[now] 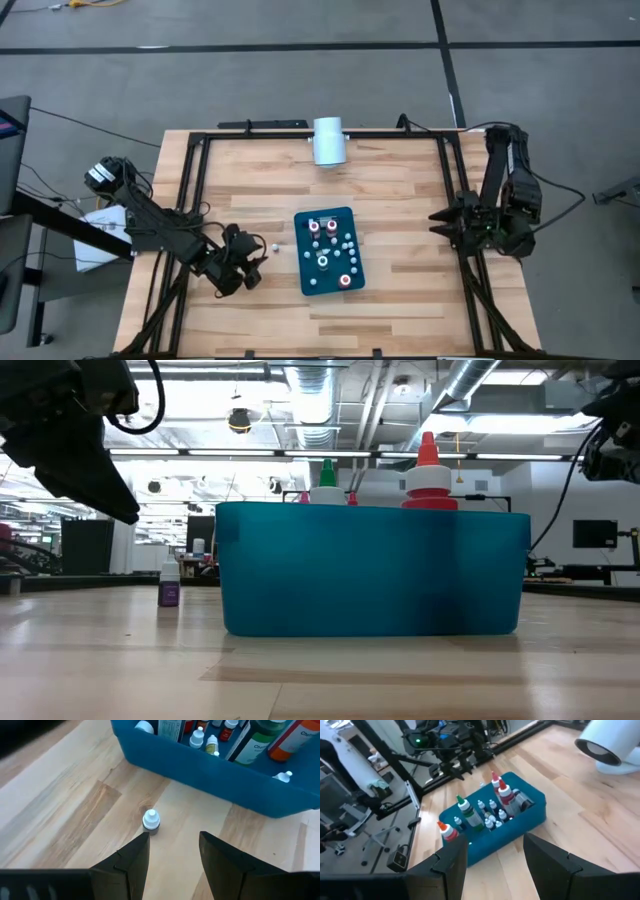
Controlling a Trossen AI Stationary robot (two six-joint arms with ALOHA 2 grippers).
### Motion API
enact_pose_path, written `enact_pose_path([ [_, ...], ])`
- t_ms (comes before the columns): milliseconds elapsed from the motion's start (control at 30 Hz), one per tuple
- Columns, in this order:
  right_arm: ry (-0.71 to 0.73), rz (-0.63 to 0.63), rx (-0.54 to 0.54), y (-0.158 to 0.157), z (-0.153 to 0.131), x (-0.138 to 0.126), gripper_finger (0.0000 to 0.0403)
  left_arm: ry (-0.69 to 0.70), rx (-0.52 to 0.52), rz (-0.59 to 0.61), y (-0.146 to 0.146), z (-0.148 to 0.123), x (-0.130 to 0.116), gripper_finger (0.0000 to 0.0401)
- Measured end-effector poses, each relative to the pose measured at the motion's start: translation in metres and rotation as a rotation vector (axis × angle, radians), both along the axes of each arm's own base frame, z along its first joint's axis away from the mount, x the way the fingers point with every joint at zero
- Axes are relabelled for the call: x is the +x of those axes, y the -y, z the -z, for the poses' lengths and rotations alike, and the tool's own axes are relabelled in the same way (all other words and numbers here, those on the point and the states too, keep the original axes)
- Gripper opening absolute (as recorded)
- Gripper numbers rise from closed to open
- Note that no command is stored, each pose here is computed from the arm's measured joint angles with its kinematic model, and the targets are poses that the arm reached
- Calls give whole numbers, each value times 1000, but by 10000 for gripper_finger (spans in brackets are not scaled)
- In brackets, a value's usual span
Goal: Pick & Place food coloring
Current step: Put the small purple food coloring bottle into the blue bin
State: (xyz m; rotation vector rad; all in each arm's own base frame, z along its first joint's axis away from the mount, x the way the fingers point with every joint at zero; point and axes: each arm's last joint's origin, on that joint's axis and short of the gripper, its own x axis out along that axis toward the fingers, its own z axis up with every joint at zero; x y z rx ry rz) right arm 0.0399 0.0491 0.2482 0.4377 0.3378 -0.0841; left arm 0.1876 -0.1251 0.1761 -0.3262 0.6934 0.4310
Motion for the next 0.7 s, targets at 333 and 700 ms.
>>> enact_pose_path([
  [333, -92, -49, 28, -3, -1, 4, 182, -32, 28, 13, -11, 0, 9, 163],
  [700, -104, -67, -22, -14, -13, 33, 182, -82, 29, 34, -20, 1, 14, 212],
])
